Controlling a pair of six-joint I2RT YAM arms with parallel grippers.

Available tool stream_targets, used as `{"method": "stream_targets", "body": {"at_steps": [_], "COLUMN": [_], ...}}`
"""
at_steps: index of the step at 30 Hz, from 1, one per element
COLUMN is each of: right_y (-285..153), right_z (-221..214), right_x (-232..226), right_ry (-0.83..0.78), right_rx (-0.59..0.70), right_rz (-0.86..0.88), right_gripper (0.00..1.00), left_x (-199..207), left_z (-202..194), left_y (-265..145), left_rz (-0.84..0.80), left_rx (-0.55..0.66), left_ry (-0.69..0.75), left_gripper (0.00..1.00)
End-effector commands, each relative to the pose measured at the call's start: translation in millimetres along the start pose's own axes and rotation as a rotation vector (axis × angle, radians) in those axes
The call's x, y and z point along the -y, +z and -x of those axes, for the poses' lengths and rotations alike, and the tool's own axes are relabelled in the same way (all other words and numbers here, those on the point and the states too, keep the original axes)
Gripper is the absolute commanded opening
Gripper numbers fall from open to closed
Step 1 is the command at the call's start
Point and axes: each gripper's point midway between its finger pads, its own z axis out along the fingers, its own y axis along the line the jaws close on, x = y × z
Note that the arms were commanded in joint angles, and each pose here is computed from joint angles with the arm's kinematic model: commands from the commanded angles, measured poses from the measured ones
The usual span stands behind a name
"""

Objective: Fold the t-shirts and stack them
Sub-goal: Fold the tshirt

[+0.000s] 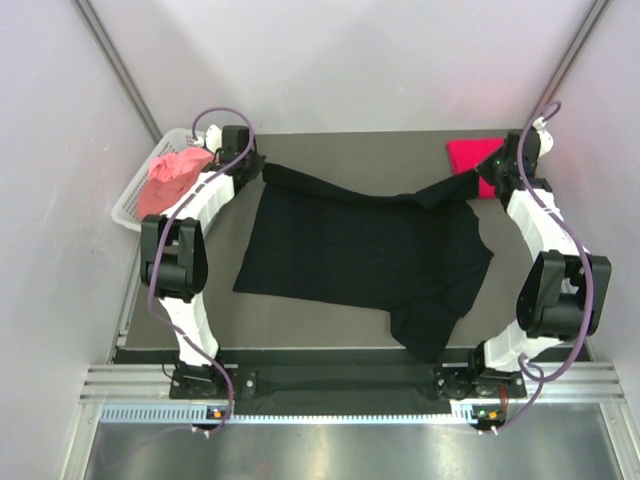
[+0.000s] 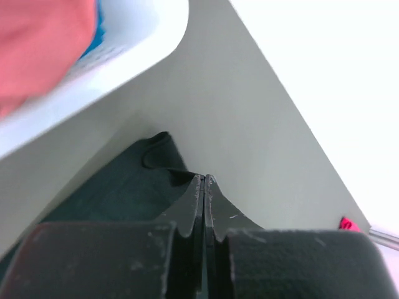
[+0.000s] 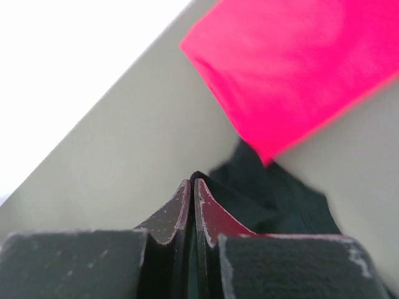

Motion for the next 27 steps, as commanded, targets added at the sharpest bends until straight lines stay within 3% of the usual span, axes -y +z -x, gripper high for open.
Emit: {"method": "stream_targets", "body": {"at_steps": [1, 9, 14, 27], "right_y": [9.7, 31.9, 18.0, -56.2], "right_z": [50.3, 74.9, 91.8, 116.8], "right_x": [-41.1, -80.8, -104.2, -82.7], "right_ry": [-0.072, -0.176, -0.199, -0.13], "right_rx": [0.138, 0.235, 0.288, 0.396], "right_rz": [0.163, 0.338, 0.429, 0.282], "right_gripper": [0.0, 0.0, 0.0, 0.0], "left_x": [37.1, 52.8, 53.8, 54.0], "left_z": [25.3, 39.5, 52.7, 55.3], "left_y": [14.7, 42.6, 47.4, 39.2], "left_rz": [-0.151, -0.224, -0.228, -0.233], "left_rx": [0.053, 0.084, 0.107, 0.116], "left_ry": [-0.017, -0.026, -0.033, -0.017], "left_gripper": [0.0, 0.0, 0.0, 0.0]}}
